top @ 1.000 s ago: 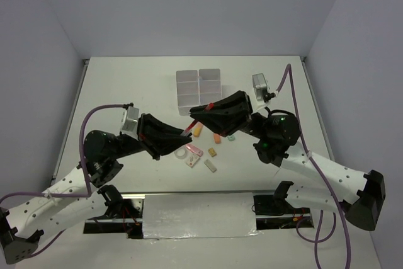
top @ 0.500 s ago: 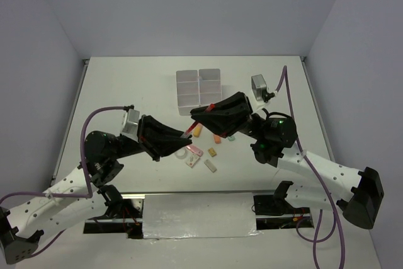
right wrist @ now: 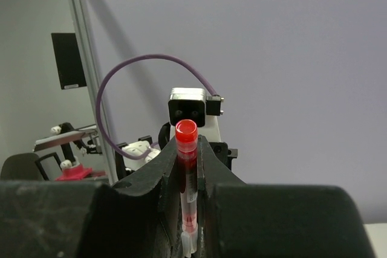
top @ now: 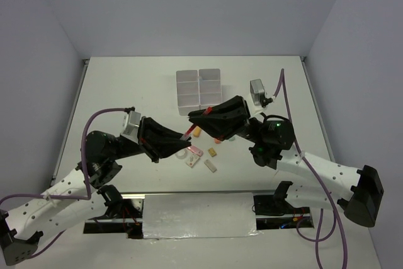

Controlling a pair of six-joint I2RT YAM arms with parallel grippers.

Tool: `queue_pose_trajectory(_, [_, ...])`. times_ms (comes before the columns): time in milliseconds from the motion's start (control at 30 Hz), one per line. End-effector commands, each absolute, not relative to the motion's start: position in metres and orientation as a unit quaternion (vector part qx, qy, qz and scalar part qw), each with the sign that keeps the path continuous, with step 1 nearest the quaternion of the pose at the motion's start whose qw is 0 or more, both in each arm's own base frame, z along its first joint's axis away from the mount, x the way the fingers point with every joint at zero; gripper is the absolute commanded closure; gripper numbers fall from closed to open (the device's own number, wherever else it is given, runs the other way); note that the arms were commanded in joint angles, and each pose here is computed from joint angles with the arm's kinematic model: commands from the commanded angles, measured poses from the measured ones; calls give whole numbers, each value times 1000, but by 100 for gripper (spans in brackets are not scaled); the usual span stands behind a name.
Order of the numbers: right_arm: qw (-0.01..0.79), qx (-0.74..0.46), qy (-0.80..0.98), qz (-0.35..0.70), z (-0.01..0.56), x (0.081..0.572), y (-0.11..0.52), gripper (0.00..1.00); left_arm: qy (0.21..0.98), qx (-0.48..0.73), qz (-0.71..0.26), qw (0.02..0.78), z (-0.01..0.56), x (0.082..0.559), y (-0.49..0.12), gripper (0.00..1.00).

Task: Sort the stationery into containers
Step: Close the pen cap on the pen.

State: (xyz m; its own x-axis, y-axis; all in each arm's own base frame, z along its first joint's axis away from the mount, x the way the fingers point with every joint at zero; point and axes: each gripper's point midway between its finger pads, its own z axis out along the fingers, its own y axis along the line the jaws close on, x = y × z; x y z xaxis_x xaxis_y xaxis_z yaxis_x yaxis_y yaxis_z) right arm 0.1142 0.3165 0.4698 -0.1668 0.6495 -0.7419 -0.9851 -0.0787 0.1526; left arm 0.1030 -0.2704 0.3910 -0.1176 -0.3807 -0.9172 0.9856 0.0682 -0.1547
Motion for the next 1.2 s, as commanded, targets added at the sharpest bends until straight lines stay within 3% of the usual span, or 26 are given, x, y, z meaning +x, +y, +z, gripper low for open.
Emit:
queue_pose_trajectory(0, [524, -301, 435, 668, 390, 119, 360, 100, 347, 345, -598, 635, 456, 83, -254, 100])
queue_pose_trajectory(500, [497, -313, 500, 637, 323, 123, 379, 100, 340, 336, -575, 664, 469, 80, -239, 100])
queue_pose_trajectory(767, [507, -312, 499, 630, 318, 119, 370, 100, 346, 310, -561, 685, 474, 86, -230, 100])
queue_pose_trajectory(1167, [467, -361, 524, 614, 276, 99, 405, 100, 355, 318, -541, 693, 485, 87, -226, 100])
